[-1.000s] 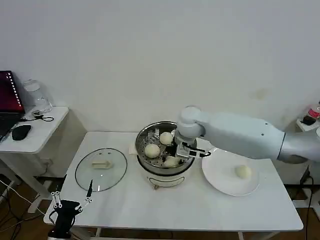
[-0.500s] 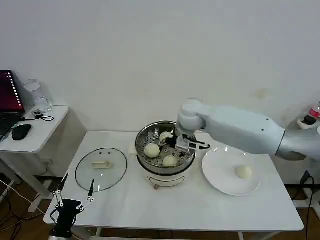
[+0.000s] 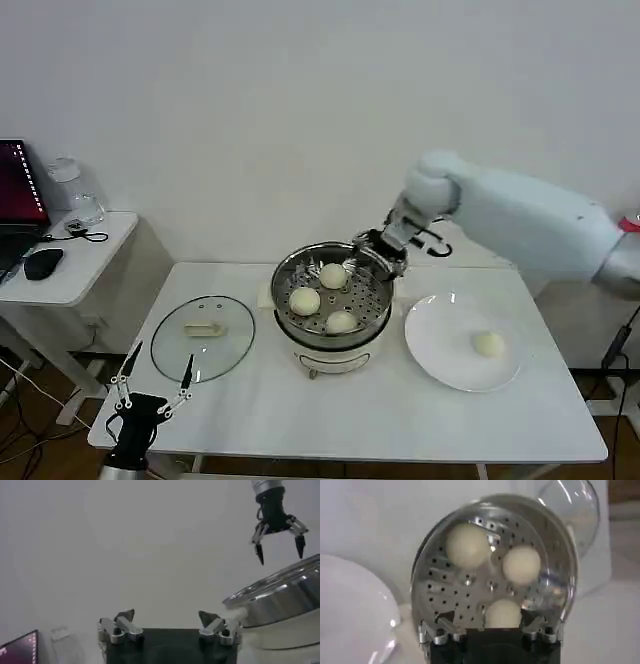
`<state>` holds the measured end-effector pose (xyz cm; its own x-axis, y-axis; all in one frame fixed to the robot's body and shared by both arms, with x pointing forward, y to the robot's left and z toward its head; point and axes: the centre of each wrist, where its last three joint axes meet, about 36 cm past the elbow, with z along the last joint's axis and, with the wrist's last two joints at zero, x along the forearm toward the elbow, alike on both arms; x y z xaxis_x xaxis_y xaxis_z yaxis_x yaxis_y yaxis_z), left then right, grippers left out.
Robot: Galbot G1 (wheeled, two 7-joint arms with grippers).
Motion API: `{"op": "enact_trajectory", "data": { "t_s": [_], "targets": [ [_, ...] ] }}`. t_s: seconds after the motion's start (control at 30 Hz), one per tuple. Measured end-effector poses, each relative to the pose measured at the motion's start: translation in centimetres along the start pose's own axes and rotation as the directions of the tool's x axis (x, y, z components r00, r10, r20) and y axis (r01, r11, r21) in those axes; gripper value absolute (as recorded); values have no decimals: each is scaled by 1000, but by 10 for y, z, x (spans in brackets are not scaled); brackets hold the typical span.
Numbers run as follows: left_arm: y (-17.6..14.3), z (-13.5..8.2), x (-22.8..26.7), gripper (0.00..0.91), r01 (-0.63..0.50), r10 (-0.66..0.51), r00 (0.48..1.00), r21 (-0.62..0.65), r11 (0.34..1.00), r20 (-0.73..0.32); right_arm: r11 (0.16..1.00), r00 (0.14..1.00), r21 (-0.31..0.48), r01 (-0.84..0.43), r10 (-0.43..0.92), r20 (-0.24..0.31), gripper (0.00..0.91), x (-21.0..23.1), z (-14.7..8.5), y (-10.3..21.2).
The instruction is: Take steamed baozi put them in steamer then cover it.
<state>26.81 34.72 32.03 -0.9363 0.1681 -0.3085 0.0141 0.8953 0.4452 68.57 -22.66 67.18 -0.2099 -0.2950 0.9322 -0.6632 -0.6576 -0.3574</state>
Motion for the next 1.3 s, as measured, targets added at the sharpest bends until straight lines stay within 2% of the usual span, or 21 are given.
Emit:
{"op": "enact_trajectory", "data": {
  "t_s": [0.23, 0.53, 0.7, 0.9, 1.3],
  "targets": [
    [-5, -2, -1, 907, -8, 8, 1000, 9, 1000, 4, 955, 1000, -298, 2, 1, 10, 907, 11, 67, 64],
    [-2, -2, -1, 907, -15, 15, 1000, 0, 1000, 5, 840, 998, -542, 12, -42, -44, 907, -6, 126, 169],
    [0, -3, -3, 907, -17, 17, 1000, -2, 1000, 10, 783, 996, -622, 18, -71, -62, 907, -22, 142, 211],
    [-2, -3, -3, 907, -18, 18, 1000, 0, 1000, 9, 736, 993, -676, 31, -98, -61, 907, -42, 150, 242],
    [4, -2, 2, 907, -15, 15, 1000, -11, 1000, -5, 699, 989, -712, 62, -138, -49, 907, -82, 157, 253]
  ]
}}
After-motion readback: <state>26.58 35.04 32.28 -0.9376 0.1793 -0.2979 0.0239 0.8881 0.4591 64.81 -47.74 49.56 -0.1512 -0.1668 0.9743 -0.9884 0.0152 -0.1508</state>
